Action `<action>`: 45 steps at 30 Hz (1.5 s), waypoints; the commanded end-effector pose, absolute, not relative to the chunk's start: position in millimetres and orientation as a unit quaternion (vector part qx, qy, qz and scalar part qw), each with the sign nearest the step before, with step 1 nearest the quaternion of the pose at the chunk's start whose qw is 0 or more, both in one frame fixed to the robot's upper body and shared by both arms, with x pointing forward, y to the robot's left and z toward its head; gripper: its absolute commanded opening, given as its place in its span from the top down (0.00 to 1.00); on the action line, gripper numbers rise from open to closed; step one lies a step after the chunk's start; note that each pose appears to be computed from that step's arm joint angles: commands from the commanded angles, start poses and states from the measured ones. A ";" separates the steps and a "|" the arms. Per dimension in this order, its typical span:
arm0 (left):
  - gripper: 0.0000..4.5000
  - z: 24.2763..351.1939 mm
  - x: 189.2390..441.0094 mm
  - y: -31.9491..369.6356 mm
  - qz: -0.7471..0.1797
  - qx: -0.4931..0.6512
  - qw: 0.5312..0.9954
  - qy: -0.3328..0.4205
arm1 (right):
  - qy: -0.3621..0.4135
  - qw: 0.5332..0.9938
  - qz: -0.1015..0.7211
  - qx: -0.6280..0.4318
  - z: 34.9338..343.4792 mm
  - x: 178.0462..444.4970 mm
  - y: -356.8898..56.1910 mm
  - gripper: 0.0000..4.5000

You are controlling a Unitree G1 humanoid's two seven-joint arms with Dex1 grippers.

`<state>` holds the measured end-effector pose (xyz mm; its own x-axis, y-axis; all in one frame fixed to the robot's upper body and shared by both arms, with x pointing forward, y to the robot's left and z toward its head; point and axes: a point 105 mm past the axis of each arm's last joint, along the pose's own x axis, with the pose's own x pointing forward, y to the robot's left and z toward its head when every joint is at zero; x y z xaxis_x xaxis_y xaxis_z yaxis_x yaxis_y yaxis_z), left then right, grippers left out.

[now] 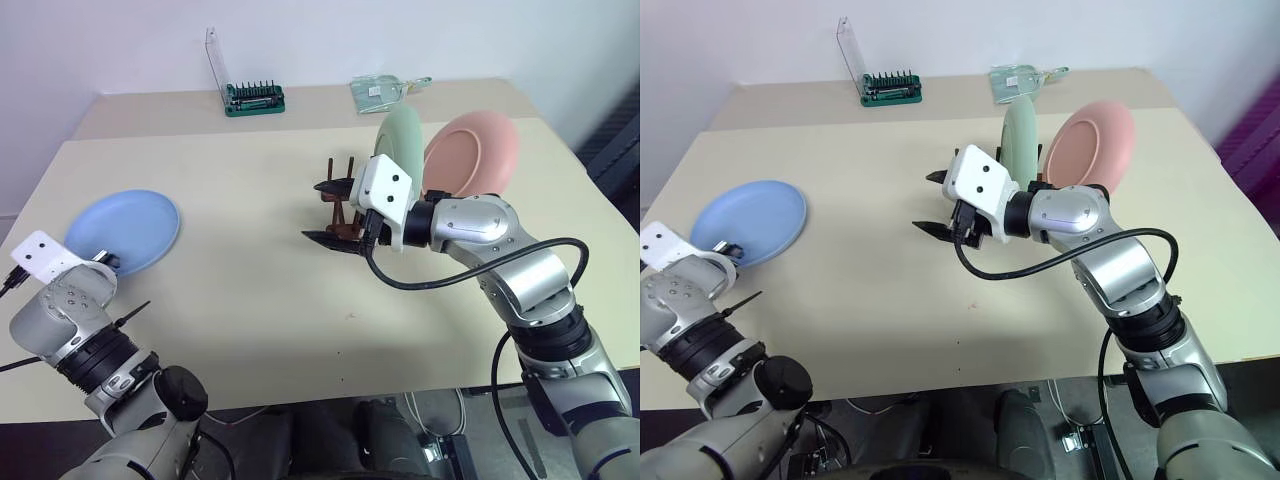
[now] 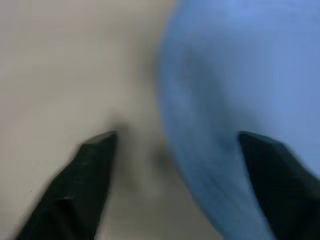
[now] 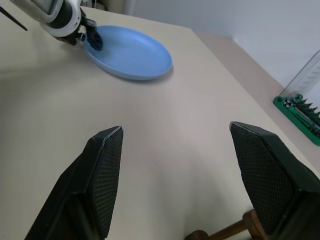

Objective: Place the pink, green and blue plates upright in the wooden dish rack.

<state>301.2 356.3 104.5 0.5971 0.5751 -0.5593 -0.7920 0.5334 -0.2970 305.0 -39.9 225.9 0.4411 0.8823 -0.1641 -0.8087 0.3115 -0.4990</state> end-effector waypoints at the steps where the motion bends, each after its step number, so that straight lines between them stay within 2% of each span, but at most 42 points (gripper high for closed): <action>1: 0.64 113.0 317.9 345.3 0.365 -0.283 0.868 0.184 | -0.093 0.806 0.516 -0.275 233.2 300.5 -38.8 0.23; 2: 0.78 115.5 320.8 344.1 0.361 -0.283 0.870 0.180 | -0.093 0.806 0.516 -0.275 232.9 300.3 -38.6 0.23; 4: 0.99 128.9 332.7 338.4 0.336 -0.283 0.885 0.155 | -0.095 0.806 0.514 -0.277 232.8 301.2 -38.6 0.23; 8: 0.99 178.5 366.7 309.6 0.233 -0.238 0.940 0.079 | -0.107 0.812 0.500 -0.282 237.2 307.1 -38.4 0.23; 10: 0.99 216.7 379.5 288.0 0.168 -0.214 0.962 0.014 | -0.117 0.814 0.491 -0.287 241.6 312.3 -37.5 0.23; 11: 1.00 243.2 383.5 272.4 0.128 -0.190 0.973 -0.027 | -0.129 0.807 0.487 -0.309 244.6 315.8 -36.3 0.17; 13: 1.00 275.2 384.9 252.0 0.080 -0.164 0.981 -0.072 | -0.157 0.786 0.478 -0.360 249.5 320.9 -31.4 0.03; 14: 1.00 285.7 385.0 244.9 0.064 -0.159 0.982 -0.084 | -0.170 0.780 0.473 -0.373 252.6 324.0 -27.2 0.01; 17: 1.00 302.0 384.4 229.5 0.028 -0.155 0.983 -0.096 | -0.202 0.764 0.460 -0.406 256.7 330.8 -15.0 0.01; 19: 1.00 311.1 382.8 208.6 -0.008 -0.134 0.987 -0.090 | -0.227 0.734 0.444 -0.460 253.0 337.5 -3.1 0.01; 24: 1.00 316.9 376.5 185.2 -0.039 -0.112 0.990 -0.074 | -0.269 0.701 0.397 -0.527 258.9 356.9 6.4 0.01; 27: 1.00 317.7 373.6 175.3 -0.051 -0.124 0.989 -0.065 | -0.271 0.675 0.396 -0.560 251.1 364.0 8.7 0.01; 31: 1.00 318.6 370.6 168.5 -0.058 -0.128 0.988 -0.063 | -0.270 0.664 0.393 -0.576 245.8 369.8 9.5 0.01; 32: 1.00 318.4 370.2 167.7 -0.059 -0.134 0.987 -0.062 | -0.271 0.662 0.390 -0.580 245.4 371.3 9.2 0.12; 34: 1.00 317.9 369.2 165.4 -0.065 -0.139 0.986 -0.059 | -0.274 0.661 0.371 -0.593 247.3 376.2 7.1 0.27; 40: 1.00 316.0 369.2 165.5 -0.073 -0.152 0.984 -0.054 | -0.281 0.655 0.341 -0.613 251.7 381.8 -0.5 0.93; 41: 1.00 315.0 369.8 166.4 -0.072 -0.156 0.984 -0.052 | -0.282 0.654 0.339 -0.615 251.7 381.9 -1.4 0.99; 42: 1.00 314.8 370.2 166.9 -0.076 -0.171 0.981 -0.053 | -0.284 0.652 0.337 -0.618 251.8 381.6 -2.2 0.99; 44: 0.84 320.8 369.2 167.5 -0.093 -0.230 0.966 -0.072 | -0.288 0.649 0.335 -0.620 251.7 379.6 -2.9 1.00; 45: 0.77 334.1 369.1 178.6 -0.082 -0.278 0.951 -0.106 | -0.290 0.648 0.336 -0.619 251.6 378.3 -3.2 1.00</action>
